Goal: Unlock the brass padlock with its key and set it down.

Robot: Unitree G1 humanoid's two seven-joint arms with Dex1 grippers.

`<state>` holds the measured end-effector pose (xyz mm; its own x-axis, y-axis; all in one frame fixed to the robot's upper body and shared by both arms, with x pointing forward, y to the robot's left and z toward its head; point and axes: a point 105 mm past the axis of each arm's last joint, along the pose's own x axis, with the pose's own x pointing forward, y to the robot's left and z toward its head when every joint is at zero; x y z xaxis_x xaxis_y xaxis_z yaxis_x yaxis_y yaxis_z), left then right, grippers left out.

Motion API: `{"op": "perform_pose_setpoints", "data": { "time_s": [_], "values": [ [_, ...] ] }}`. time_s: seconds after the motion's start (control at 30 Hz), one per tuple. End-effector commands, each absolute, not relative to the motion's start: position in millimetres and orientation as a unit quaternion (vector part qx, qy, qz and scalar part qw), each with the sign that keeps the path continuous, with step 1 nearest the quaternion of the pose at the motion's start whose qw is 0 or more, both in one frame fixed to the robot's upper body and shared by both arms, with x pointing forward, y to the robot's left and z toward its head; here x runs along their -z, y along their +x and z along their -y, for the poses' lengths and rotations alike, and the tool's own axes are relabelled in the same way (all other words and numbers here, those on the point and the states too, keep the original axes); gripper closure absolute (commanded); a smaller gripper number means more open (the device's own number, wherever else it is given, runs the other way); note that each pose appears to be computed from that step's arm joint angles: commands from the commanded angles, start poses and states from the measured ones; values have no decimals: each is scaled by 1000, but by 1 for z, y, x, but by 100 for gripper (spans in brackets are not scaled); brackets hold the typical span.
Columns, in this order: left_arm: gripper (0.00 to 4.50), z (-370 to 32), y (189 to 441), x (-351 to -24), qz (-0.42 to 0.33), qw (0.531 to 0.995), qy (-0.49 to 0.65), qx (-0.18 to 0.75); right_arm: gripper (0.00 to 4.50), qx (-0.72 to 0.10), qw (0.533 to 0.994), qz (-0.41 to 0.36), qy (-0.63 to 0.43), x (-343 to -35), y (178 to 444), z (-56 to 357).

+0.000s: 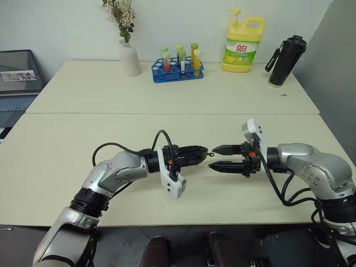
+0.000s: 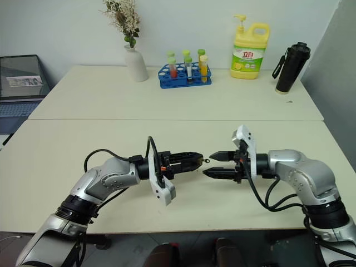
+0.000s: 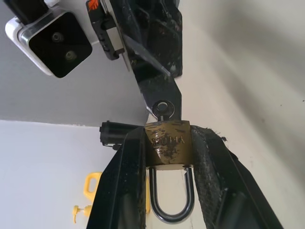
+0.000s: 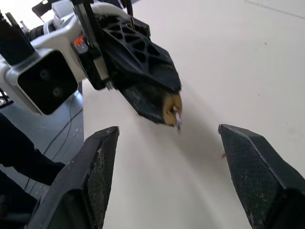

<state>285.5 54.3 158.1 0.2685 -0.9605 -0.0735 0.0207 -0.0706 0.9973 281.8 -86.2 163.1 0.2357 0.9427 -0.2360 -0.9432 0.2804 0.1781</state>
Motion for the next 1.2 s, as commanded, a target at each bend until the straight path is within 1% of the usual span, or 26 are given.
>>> {"op": "perform_pose_setpoints", "data": {
  "time_s": [0.03,0.13,0.27,0.3,0.37,0.4,0.43,0.5,0.57,0.6,0.63,0.87,0.97,1.03,1.1,1.2],
  "values": [
    [353,-51,282,-174,437,547,567,434,102,-592,797,-119,8,-178,287,82],
    [353,-51,283,-174,436,547,568,433,102,-596,793,-122,46,-181,287,76],
    [353,-51,283,-174,436,547,570,431,102,-591,795,-122,62,-182,291,74],
    [353,-52,283,-174,436,547,570,431,119,-590,796,-122,63,-182,292,74],
    [353,-52,283,-174,436,547,570,431,159,-589,796,-122,64,-182,293,73],
    [353,-52,283,-174,435,548,570,431,192,-590,795,-122,64,-182,293,73],
    [353,-52,283,-174,435,548,570,430,236,-592,794,-123,65,-182,292,72],
    [353,-52,283,-174,435,548,571,430,312,-594,792,-124,66,-181,292,72],
    [353,-53,283,-174,436,548,571,429,381,-596,791,-127,63,-180,291,71],
    [353,-52,283,-174,436,548,571,429,401,-596,790,-127,63,-180,290,71],
    [353,-52,283,-174,436,548,571,429,432,-597,790,-128,62,-180,290,71],
    [353,-52,283,-173,437,551,568,428,433,-603,784,-127,66,-181,288,71],
    [353,-50,278,-175,448,554,551,434,433,-607,783,-123,62,-182,287,70],
    [353,-50,278,-177,446,564,543,434,433,-609,782,-120,58,-182,287,70],
    [278,-51,277,-180,446,580,524,436,433,-608,783,-116,55,-183,288,70],
    [186,-55,278,-178,430,586,524,444,433,-605,786,-112,53,-184,289,70]
  ]
}}
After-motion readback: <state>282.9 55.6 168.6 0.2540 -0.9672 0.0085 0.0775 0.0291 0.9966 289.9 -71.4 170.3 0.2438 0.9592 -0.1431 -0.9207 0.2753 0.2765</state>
